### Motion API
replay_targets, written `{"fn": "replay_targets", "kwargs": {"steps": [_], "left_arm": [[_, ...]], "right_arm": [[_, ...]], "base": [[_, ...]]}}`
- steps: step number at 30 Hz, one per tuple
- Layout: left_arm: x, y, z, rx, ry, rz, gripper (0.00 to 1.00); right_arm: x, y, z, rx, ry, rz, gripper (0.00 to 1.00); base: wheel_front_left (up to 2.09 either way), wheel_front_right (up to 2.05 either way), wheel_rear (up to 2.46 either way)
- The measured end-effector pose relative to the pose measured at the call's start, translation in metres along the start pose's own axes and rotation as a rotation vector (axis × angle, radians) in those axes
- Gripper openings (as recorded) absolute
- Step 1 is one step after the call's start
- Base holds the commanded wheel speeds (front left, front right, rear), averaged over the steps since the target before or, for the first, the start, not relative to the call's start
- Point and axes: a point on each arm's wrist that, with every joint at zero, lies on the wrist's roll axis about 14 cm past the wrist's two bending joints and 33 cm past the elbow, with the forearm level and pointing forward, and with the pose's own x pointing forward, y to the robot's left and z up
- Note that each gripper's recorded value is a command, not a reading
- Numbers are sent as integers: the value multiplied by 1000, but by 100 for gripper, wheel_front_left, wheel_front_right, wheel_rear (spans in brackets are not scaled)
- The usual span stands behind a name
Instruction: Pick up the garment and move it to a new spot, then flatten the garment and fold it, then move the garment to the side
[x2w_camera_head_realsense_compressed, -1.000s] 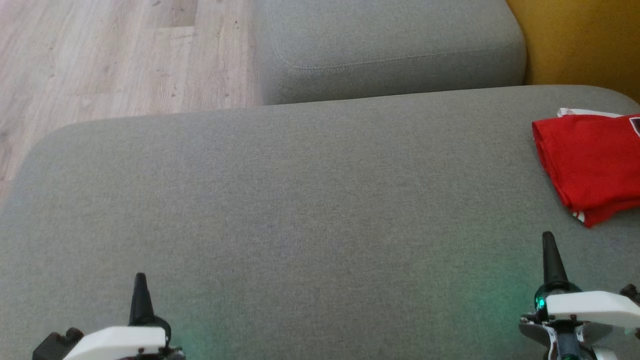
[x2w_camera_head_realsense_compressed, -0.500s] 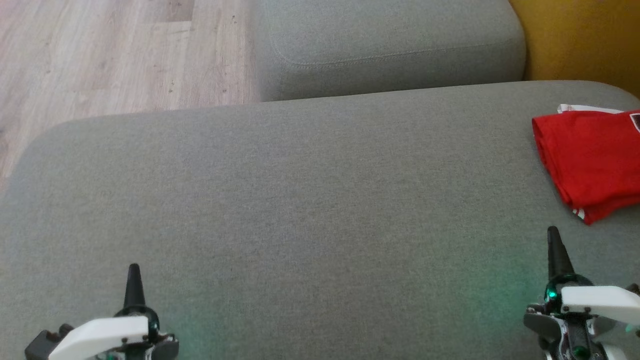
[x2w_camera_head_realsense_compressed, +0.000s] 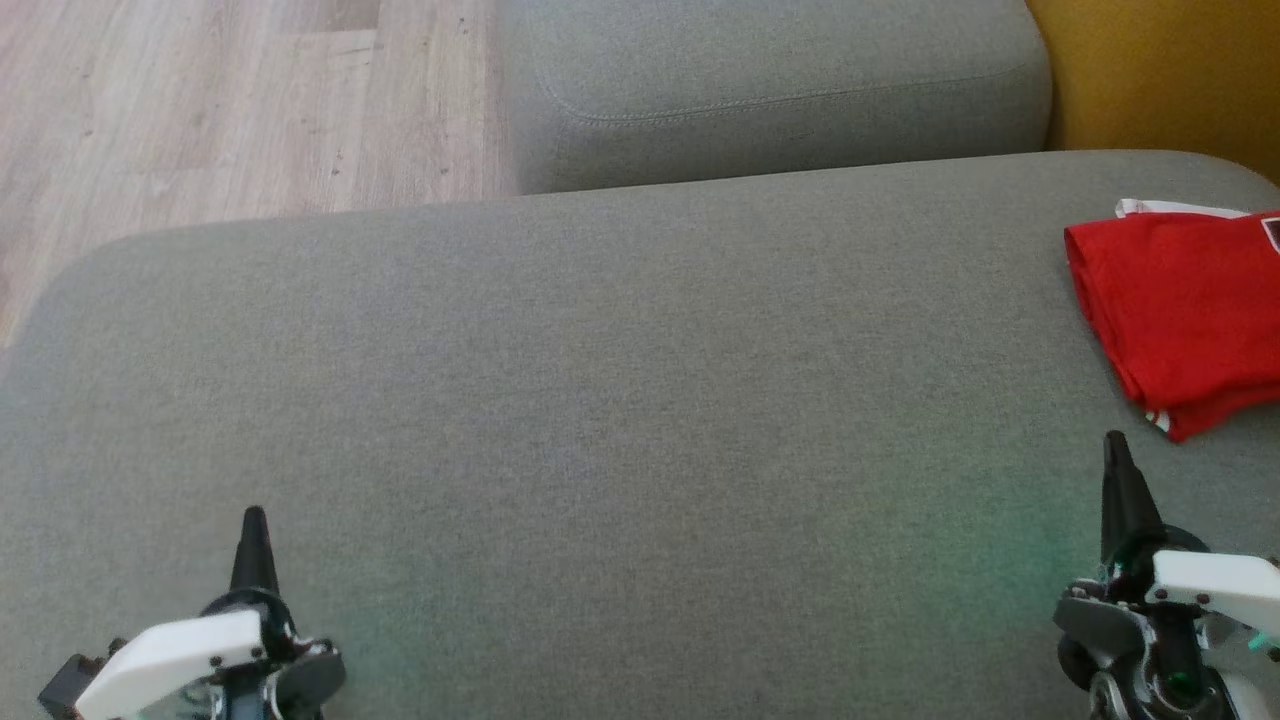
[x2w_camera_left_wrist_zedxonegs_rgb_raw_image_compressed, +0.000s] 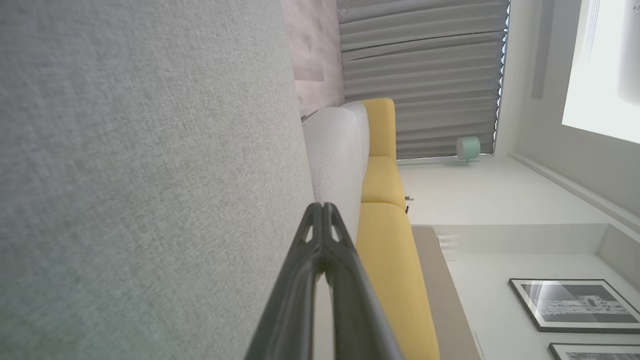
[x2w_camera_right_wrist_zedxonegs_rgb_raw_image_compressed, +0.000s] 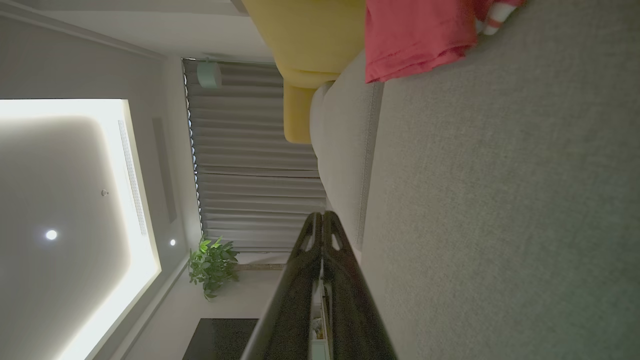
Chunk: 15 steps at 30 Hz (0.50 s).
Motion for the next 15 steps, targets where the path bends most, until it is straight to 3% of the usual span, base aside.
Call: {"fn": "replay_targets", "kwargs": {"steps": [8,15], "left_arm": [[8,-12,3,-89,-2,-44,0],[8,-13,4,-92,-3,-47,0]], "right_arm": [[4,5,5,92,-10,16,0],[5,7,6,93,-11,21,0]], "base": [[0,0,0],[0,0,0]]}}
